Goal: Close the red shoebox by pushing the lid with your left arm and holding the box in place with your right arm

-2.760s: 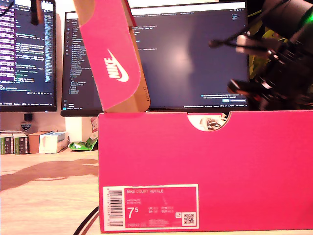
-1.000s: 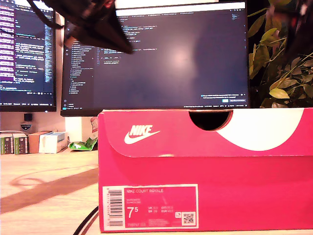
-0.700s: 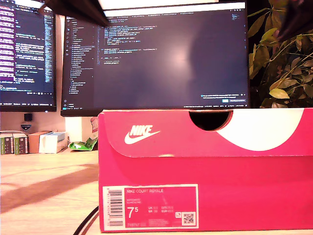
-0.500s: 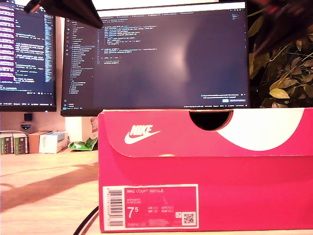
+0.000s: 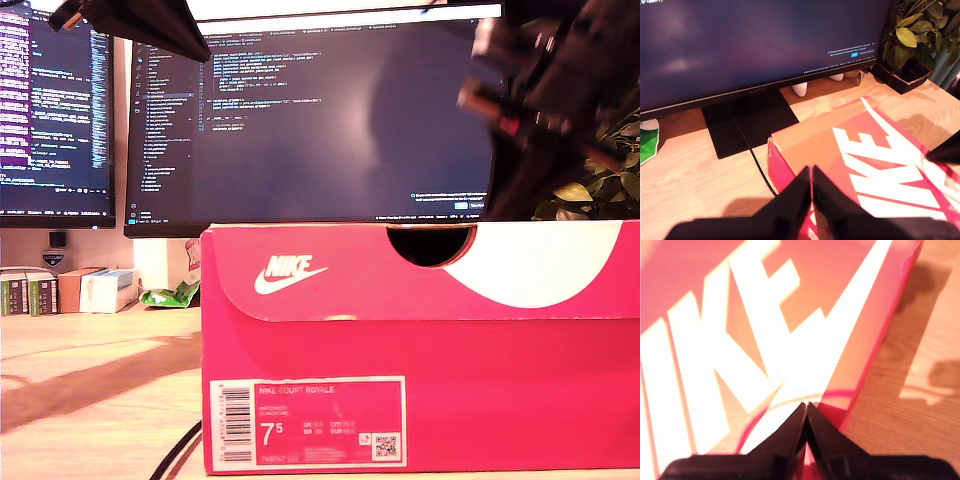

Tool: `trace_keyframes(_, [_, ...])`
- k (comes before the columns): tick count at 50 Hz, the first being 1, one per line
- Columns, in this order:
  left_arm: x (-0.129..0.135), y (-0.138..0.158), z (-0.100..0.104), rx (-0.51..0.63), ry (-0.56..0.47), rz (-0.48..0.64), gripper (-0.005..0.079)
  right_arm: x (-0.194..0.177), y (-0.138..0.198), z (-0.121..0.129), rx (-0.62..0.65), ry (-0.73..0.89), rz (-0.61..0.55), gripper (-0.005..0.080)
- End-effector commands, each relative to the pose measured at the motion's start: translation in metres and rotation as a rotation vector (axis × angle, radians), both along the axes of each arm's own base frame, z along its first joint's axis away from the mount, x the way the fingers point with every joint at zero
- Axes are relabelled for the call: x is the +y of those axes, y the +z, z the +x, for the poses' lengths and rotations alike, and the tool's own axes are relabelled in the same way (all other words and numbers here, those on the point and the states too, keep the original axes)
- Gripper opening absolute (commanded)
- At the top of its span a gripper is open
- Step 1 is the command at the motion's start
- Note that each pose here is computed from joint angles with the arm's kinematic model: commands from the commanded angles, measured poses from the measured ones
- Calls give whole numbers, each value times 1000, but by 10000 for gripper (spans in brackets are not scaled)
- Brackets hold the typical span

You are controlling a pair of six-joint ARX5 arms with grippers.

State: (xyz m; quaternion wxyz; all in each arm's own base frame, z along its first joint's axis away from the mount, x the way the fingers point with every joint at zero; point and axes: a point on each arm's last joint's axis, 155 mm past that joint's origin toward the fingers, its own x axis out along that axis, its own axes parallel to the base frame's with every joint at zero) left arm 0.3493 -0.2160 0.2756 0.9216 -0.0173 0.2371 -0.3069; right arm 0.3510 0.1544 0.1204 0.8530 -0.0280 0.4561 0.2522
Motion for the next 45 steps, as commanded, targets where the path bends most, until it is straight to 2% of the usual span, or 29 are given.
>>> trace_keyframes(1, [-2,-6,1,6,-5,8,-19,3,-8,-4,29,15,-14,-13])
trace_keyframes(19, [7,8,-4,-41,12,26,-19,-4,24,18,-134,-18,-29,-13])
trace_keyframes(34, [49,22,-8,-87,93,82,-19,-34,97,29,-383,-127,-48,-13])
trace_keyframes(45, [75,28,-12,-113,126,123,-19,-66,151,22,-545,-201,-47,-13])
